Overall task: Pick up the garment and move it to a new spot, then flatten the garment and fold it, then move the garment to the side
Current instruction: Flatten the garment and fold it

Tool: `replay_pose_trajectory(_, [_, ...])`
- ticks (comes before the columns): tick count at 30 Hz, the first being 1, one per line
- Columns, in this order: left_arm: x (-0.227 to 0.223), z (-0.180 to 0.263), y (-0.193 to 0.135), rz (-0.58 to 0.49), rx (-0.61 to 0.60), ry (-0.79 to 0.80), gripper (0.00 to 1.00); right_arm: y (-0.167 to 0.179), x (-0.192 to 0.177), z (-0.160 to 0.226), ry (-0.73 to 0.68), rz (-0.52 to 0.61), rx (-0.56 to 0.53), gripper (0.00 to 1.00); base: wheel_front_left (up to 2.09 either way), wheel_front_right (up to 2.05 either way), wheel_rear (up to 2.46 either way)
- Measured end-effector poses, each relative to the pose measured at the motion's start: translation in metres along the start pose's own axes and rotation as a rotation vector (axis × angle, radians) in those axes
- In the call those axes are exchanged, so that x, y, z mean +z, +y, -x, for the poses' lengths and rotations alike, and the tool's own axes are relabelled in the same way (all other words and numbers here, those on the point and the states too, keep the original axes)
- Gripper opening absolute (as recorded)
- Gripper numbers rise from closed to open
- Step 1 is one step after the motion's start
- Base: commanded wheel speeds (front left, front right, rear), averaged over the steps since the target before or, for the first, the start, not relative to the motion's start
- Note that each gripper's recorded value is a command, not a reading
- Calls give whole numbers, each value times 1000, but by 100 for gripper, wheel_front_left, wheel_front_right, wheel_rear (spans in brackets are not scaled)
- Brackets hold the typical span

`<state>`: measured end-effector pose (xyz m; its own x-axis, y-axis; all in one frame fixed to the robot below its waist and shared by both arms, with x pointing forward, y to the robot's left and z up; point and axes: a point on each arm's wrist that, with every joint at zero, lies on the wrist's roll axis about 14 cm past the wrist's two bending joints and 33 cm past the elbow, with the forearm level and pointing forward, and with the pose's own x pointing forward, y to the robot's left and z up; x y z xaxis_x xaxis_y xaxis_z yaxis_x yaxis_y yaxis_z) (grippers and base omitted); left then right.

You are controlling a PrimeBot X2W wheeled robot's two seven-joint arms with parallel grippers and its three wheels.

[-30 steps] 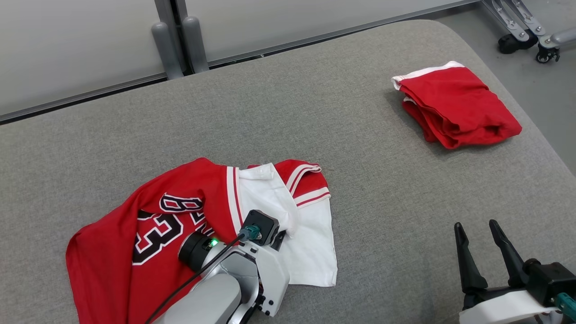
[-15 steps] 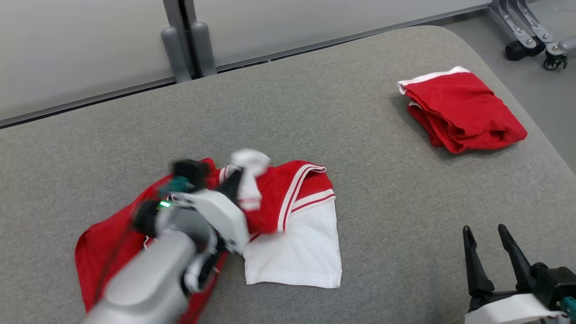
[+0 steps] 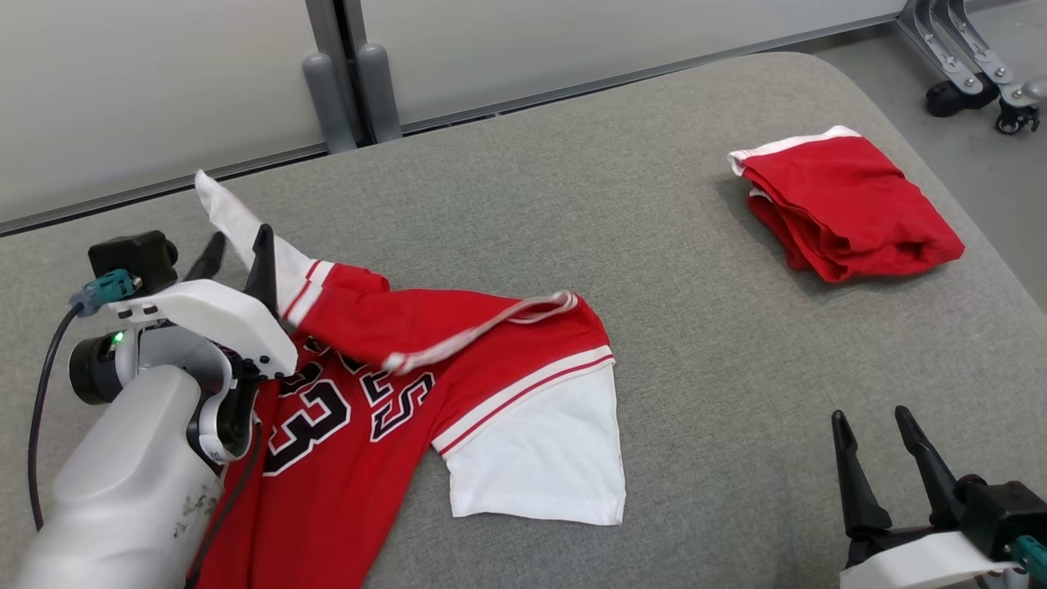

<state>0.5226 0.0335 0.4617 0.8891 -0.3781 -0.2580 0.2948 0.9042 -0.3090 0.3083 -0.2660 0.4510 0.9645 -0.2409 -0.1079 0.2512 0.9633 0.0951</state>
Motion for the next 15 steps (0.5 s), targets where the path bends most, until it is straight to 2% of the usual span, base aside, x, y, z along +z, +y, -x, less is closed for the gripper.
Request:
replay_pose_trajectory(8, [11, 31, 9, 21, 11, -150, 100, 1, 10, -1, -36, 7, 10, 100, 0, 0, 0])
replay_pose_trajectory(12, [45, 70, 30, 34, 85, -318, 100, 5, 18, -3, -62, 27, 27, 100, 0, 0, 0])
replay_pose_trajectory(15, [31, 113, 46, 34, 176, -351, 100, 6, 24, -3, -85, 34, 36, 100, 0, 0, 0])
